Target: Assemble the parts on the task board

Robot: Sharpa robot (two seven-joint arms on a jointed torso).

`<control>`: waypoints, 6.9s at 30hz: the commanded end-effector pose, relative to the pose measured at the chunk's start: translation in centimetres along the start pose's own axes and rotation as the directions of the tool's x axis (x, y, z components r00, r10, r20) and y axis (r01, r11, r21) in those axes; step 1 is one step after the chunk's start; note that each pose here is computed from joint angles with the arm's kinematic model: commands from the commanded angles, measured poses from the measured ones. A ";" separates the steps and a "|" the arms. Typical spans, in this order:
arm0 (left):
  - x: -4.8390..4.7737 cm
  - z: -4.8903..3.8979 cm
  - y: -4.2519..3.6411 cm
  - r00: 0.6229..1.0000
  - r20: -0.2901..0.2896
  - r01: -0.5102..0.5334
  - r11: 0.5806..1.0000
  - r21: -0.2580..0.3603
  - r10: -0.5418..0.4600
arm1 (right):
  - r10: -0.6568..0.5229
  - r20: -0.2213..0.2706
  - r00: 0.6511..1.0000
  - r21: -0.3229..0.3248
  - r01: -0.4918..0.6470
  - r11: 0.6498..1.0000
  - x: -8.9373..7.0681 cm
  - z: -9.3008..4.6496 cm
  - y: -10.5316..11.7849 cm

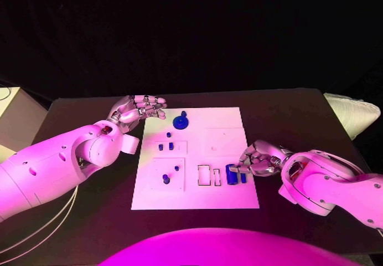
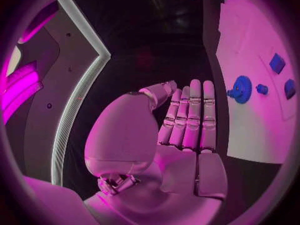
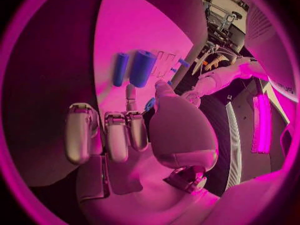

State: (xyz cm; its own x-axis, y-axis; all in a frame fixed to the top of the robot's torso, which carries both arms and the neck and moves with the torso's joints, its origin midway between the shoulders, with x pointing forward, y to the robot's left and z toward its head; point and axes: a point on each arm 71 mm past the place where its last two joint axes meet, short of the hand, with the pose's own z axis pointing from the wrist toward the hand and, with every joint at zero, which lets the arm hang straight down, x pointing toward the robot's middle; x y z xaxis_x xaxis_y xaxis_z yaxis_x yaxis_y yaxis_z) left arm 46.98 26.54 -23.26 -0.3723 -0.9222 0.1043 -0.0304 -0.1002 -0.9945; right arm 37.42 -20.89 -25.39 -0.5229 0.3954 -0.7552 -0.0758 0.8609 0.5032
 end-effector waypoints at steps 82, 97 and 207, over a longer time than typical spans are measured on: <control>0.68 0.04 0.61 0.997 -0.080 0.004 1.000 -0.029 -0.006 | 0.145 -0.092 0.985 0.046 -0.142 0.989 2.4 2.1 4.6; 0.81 0.04 0.55 0.996 -0.089 0.007 1.000 -0.025 -0.009 | 0.075 -0.113 0.991 -0.004 -0.076 0.997 3.9 3.0 6.3; 0.61 -0.21 0.57 0.997 -0.082 0.008 1.000 -0.019 -0.010 | 0.011 0.004 1.000 -0.160 -0.011 0.987 5.0 2.6 5.7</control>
State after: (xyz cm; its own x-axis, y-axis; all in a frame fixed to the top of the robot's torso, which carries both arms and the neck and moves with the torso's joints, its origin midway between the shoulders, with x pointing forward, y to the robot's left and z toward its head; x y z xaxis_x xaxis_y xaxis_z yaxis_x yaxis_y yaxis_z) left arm 46.59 26.16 -23.88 -0.4358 -0.8937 0.1070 -0.0584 -0.0905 -0.9942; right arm 36.51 -13.06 -27.51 -0.5373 0.3976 -0.7438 -0.1959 0.7989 0.5686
